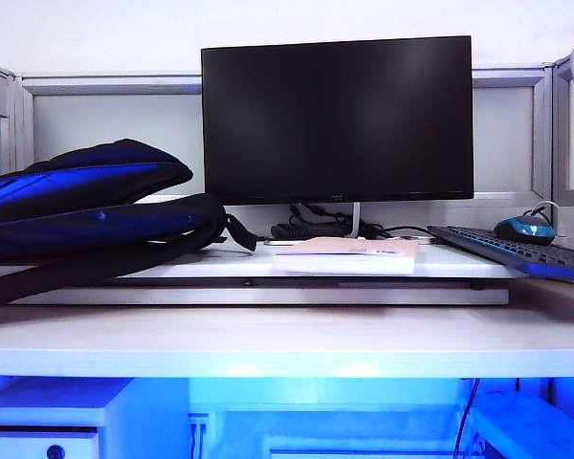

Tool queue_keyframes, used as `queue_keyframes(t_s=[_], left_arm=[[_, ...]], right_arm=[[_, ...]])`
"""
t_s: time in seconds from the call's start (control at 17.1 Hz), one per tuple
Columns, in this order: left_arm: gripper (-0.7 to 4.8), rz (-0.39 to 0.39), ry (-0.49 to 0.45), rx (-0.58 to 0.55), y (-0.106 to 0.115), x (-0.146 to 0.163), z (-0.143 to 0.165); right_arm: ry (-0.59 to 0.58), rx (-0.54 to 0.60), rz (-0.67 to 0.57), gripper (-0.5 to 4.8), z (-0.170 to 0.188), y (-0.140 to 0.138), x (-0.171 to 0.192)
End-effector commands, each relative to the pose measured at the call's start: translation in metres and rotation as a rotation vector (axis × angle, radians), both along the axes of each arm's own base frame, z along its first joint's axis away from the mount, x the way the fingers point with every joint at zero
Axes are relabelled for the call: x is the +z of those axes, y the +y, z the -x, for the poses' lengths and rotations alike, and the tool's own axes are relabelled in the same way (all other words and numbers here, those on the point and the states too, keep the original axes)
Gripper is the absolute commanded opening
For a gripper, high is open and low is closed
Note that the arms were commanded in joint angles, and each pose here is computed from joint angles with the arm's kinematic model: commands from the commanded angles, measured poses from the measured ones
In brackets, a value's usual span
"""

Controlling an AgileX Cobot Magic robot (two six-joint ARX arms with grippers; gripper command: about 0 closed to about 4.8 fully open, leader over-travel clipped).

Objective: Pick up the book on the desk and put it into the open backpack.

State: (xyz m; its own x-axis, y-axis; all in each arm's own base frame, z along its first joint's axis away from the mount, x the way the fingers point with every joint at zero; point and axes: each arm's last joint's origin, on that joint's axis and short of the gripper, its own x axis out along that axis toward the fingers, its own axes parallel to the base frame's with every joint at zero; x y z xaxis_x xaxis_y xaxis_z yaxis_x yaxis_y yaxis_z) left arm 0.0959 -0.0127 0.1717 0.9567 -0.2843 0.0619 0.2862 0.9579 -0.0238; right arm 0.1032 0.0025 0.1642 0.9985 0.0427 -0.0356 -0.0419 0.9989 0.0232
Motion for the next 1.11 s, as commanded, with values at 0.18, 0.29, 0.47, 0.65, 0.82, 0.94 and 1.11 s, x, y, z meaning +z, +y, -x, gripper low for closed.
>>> queue_keyframes(t_s=[0.18, 0.29, 0.47, 0.65, 0.82, 0.94, 1.11], left_arm=[[-0.05, -0.002, -0.020, 0.005, 0.000, 0.002, 0.000], [-0.06, -0.002, -0.019, 0.006, 0.000, 0.002, 0.000], [-0.05, 0.002, -0.034, 0.004, 0.000, 0.003, 0.000], [-0.04, 0.046, -0.118, -0.002, 0.000, 0.013, 0.002], [1.38, 0.211, -0.215, -0.037, 0.001, 0.026, 0.005], [2.41, 0.297, -0.213, -0.060, 0.001, 0.029, 0.006], [3.96, 0.417, -0.195, -0.089, 0.001, 0.037, 0.009]], right_arm=[[0.056, 0.003, -0.003, -0.01, 0.000, 0.000, -0.005], [0.049, 0.003, -0.004, -0.01, 0.000, 0.000, -0.004], [0.053, 0.004, -0.003, -0.01, 0.000, 0.000, -0.004], [0.043, 0.089, -0.046, -0.01, 0.001, 0.003, -0.002], [-0.067, 0.141, -0.198, 0.00, 0.001, 0.004, 0.013], [-0.190, 0.155, -0.213, 0.19, 0.005, 0.004, 0.036], [-0.270, 0.169, -0.251, 1.22, 0.012, 0.004, 0.064]])
